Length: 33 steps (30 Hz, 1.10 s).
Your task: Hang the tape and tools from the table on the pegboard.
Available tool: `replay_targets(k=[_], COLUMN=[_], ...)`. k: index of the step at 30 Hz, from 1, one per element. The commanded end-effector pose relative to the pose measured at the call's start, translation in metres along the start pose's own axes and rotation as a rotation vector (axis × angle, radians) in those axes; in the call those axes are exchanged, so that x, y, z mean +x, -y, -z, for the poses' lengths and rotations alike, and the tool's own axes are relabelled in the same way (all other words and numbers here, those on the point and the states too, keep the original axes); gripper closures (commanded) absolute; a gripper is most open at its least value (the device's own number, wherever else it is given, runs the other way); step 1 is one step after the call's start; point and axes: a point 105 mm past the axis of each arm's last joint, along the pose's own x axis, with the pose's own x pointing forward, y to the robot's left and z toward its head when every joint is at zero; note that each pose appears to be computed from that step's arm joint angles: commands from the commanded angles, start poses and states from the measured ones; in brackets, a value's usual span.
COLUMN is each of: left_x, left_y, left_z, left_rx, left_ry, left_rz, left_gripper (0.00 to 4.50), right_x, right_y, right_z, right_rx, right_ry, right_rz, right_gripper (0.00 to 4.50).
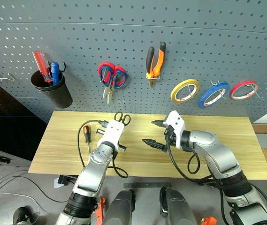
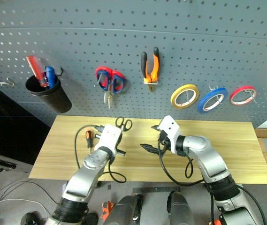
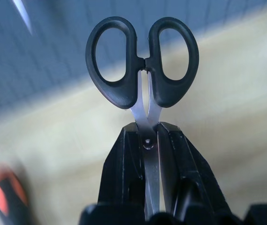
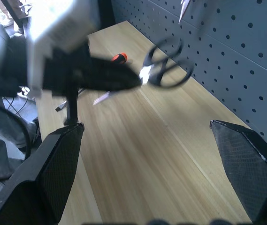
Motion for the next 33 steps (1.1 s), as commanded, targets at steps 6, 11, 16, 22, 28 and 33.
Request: replay_targets(k=[6, 11, 16, 22, 28, 33], left_x=[-0.034, -0.031, -0.032, -0.035, -0.038, -0.037], left_y=[0.001, -0.015, -0.037, -0.054, -0.051, -0.054], left_z=[-0.078, -0.087, -0.094, -0.097, -0.099, -0.094], left_rx=[0.089, 0.076, 0.093, 0.137, 0.145, 0.123], left_ry=[0.409, 0.445, 0.497, 0.531, 0.55, 0.528], left_rz=[0.038, -0.045, -0.176, -0.293, -0.304, -0.323], left_gripper=[4.34, 4.34, 4.34, 4.34, 4.34, 4.34], right_x=[-0.02, -0.032, -0.032, -0.029, -0.028, -0.028], right_y=[-0.002, 0.005, 0.006, 0.011, 0.012, 0.012], right_z=[-0.068, -0.103, -0.104, -0.1, -0.1, -0.099], right_rx=[-0.04, -0.056, -0.078, -0.093, -0.098, -0.104], right_ry=[0.26, 0.379, 0.372, 0.353, 0.349, 0.345], right_rz=[-0.079, -0.059, -0.054, -0.033, -0.032, -0.031], right_gripper=[0.0, 0.0, 0.0, 0.0, 0.0, 0.0])
